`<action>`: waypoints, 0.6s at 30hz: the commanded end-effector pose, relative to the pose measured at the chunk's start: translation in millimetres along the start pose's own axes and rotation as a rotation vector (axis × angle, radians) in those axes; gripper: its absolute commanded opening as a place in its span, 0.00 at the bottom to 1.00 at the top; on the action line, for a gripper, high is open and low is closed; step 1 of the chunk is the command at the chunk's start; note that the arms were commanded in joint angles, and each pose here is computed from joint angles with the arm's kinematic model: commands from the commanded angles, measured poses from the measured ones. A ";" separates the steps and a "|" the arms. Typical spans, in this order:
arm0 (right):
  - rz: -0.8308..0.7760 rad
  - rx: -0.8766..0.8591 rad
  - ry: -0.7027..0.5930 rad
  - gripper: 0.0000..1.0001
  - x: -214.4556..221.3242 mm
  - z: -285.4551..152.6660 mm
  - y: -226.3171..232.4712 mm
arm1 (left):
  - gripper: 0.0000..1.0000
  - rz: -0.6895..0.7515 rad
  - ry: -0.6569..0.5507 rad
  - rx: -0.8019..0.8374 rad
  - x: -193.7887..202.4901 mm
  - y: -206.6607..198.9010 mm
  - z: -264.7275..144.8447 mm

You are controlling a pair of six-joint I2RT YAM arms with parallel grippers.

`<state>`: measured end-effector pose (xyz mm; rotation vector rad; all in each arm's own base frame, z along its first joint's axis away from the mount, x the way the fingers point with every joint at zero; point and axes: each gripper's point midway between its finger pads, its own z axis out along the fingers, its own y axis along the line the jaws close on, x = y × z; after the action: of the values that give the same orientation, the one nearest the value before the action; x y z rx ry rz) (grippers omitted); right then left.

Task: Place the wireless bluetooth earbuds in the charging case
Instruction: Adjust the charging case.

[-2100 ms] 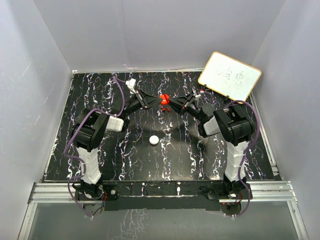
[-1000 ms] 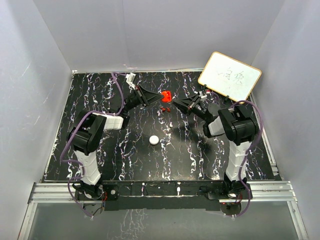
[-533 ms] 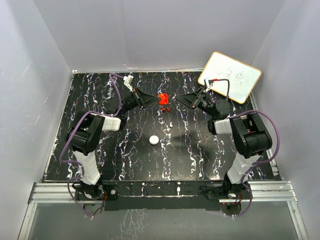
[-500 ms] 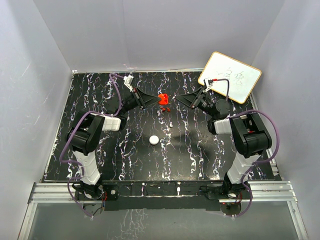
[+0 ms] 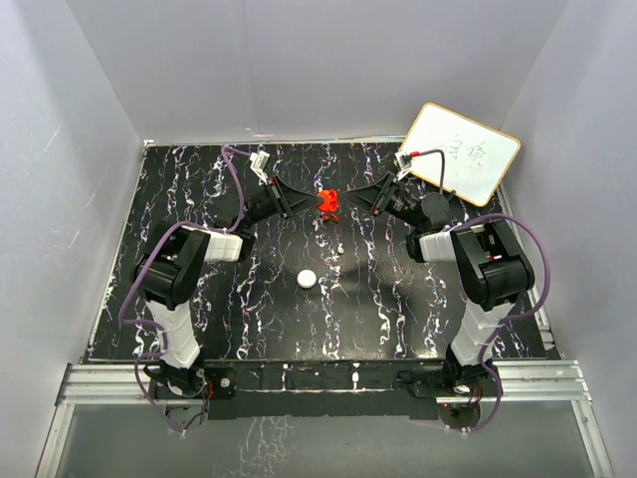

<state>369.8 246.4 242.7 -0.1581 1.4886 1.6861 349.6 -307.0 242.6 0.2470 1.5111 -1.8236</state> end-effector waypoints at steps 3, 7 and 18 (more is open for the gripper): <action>-0.076 -0.072 0.007 0.42 -2.9 13.3 13.4 | 0.00 0.208 -0.046 0.197 -18.4 -64.7 6.5; -0.069 -0.088 0.012 0.41 0.0 15.0 14.4 | 0.00 0.211 -0.050 0.200 -19.9 -65.9 7.3; -0.050 -0.120 0.011 0.29 2.9 15.4 16.8 | 0.00 0.211 -0.051 0.204 -19.6 -67.2 8.8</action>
<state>369.3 261.3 229.1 -0.1568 1.5230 1.7434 345.5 -311.6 243.0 0.2553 1.5133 -1.8365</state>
